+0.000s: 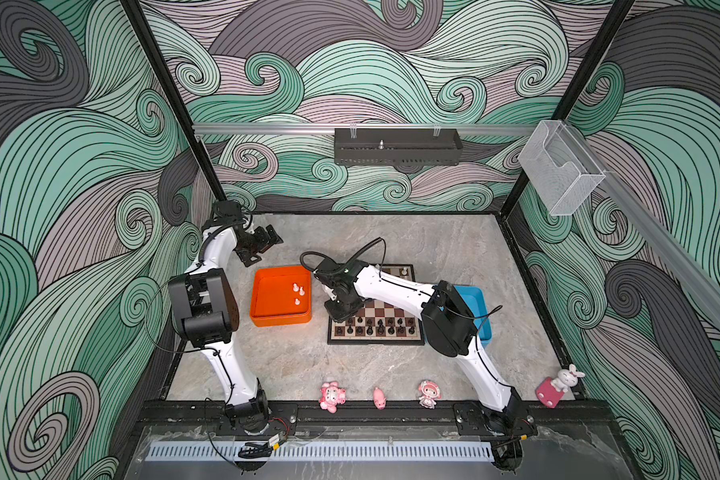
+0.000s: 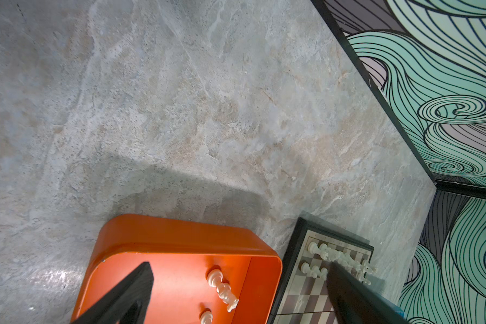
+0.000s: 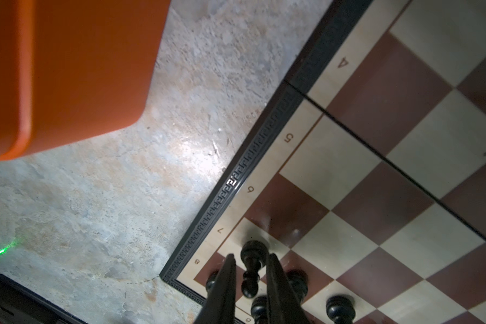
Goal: Set up the chess pieces on the board
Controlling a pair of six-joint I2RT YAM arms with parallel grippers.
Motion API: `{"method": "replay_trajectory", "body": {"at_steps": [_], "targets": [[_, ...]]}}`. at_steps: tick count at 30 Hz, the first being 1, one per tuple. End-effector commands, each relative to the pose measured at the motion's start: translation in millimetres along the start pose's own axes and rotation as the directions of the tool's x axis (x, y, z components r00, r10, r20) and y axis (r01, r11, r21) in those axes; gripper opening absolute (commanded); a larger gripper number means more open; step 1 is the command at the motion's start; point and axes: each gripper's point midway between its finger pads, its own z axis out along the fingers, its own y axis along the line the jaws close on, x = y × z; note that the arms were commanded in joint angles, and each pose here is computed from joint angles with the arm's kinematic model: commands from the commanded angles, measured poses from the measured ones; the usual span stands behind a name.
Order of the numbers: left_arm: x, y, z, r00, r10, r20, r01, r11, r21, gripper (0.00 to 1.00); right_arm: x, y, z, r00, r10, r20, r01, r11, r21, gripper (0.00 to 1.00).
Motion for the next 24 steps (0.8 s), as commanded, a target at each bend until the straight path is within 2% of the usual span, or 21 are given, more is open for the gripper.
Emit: {"method": "replay_trajectory", "body": {"at_steps": [1, 15, 19, 24], "targets": [[2.2, 4.7, 5.4, 1.000, -0.018, -0.018, 0.018, 1.000, 0.002, 0.99, -6.6, 4.7, -22.3, 0.999, 0.006, 0.038, -0.005, 1.000, -0.020, 0.23], [1.8, 4.1, 4.0, 1.000, -0.019, -0.014, 0.019, 1.000, 0.003, 0.99, -19.8, -2.1, -87.5, 0.985, 0.053, 0.162, -0.042, 0.997, -0.071, 0.28], [1.7, 3.8, 0.9, 1.000, -0.019, -0.006, 0.019, 1.000, -0.001, 0.99, -19.2, -17.4, -102.3, 0.979, 0.087, 0.186, -0.072, 0.994, -0.085, 0.30], [2.1, 4.6, -4.5, 1.000, -0.016, 0.011, 0.016, 0.999, -0.031, 0.99, -16.6, -58.1, -125.5, 0.955, 0.155, 0.254, -0.138, 0.987, -0.082, 0.34]]}}
